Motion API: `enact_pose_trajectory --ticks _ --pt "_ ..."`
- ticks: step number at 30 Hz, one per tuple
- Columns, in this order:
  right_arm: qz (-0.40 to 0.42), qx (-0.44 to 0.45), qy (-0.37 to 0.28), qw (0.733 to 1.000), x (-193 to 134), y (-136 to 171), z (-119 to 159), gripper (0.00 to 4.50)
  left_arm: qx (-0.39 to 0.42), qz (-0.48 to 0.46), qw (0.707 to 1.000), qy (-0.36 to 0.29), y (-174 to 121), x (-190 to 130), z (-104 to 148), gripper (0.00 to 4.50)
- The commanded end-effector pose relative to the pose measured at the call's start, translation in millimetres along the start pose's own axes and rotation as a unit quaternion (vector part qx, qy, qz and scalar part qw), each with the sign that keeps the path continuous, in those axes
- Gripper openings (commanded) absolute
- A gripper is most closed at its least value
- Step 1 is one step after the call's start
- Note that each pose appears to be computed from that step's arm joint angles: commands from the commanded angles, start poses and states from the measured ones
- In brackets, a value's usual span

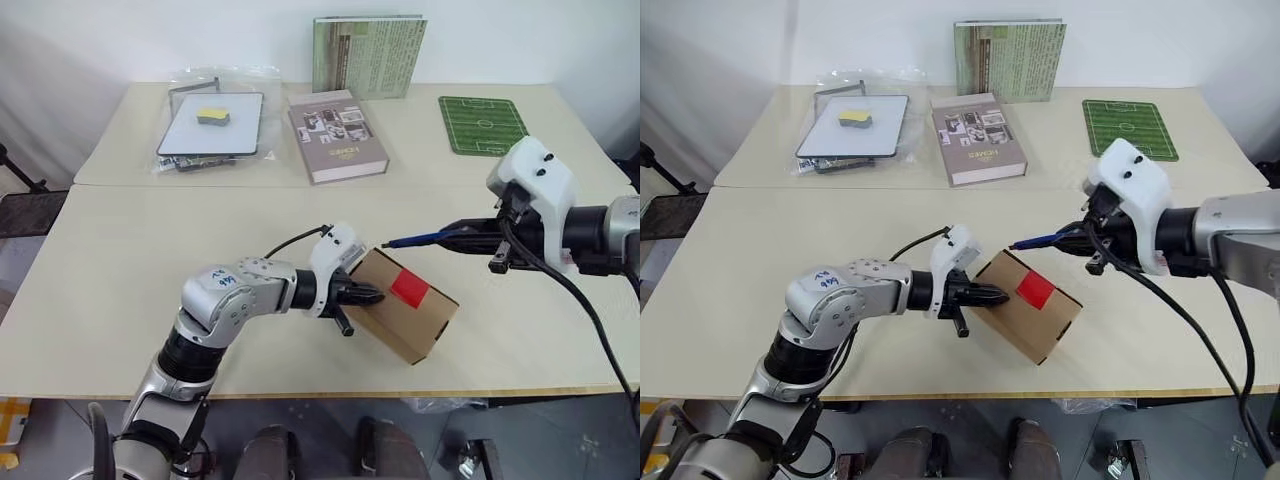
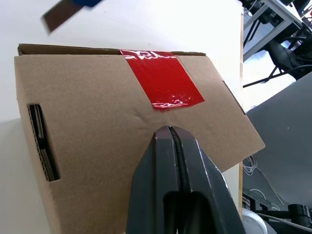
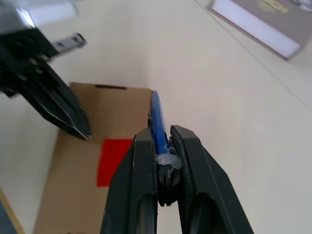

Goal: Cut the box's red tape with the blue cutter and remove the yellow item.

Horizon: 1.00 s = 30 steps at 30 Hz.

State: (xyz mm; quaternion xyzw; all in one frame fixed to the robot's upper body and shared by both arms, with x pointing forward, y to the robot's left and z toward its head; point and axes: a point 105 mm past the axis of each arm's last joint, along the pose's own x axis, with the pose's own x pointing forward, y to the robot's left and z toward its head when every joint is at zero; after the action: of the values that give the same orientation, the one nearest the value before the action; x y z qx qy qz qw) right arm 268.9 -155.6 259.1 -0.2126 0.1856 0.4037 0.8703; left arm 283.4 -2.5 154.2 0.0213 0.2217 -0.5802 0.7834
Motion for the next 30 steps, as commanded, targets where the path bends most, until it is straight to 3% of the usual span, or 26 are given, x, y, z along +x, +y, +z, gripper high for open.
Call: enact_pose_trajectory --ticks 1,13,23,30 --pt "-0.006 -0.008 -0.018 1.000 -4.4 -0.6 9.2 0.15 -0.012 0.010 1.000 0.014 3.8 2.8 -8.3 0.02" --pt "-0.017 0.018 0.026 0.999 3.3 -4.2 -22.2 0.15 -0.010 0.013 1.000 0.017 7.8 0.5 -7.6 0.02" --pt "-0.012 0.014 -0.039 0.999 -1.3 -6.7 4.8 0.15 -0.009 0.009 1.000 0.017 7.0 -0.2 -8.1 0.02" --pt "-0.010 0.020 -0.026 0.999 3.1 -6.0 -2.8 0.15 -0.010 0.010 1.000 0.017 7.4 -0.1 -7.8 0.02"
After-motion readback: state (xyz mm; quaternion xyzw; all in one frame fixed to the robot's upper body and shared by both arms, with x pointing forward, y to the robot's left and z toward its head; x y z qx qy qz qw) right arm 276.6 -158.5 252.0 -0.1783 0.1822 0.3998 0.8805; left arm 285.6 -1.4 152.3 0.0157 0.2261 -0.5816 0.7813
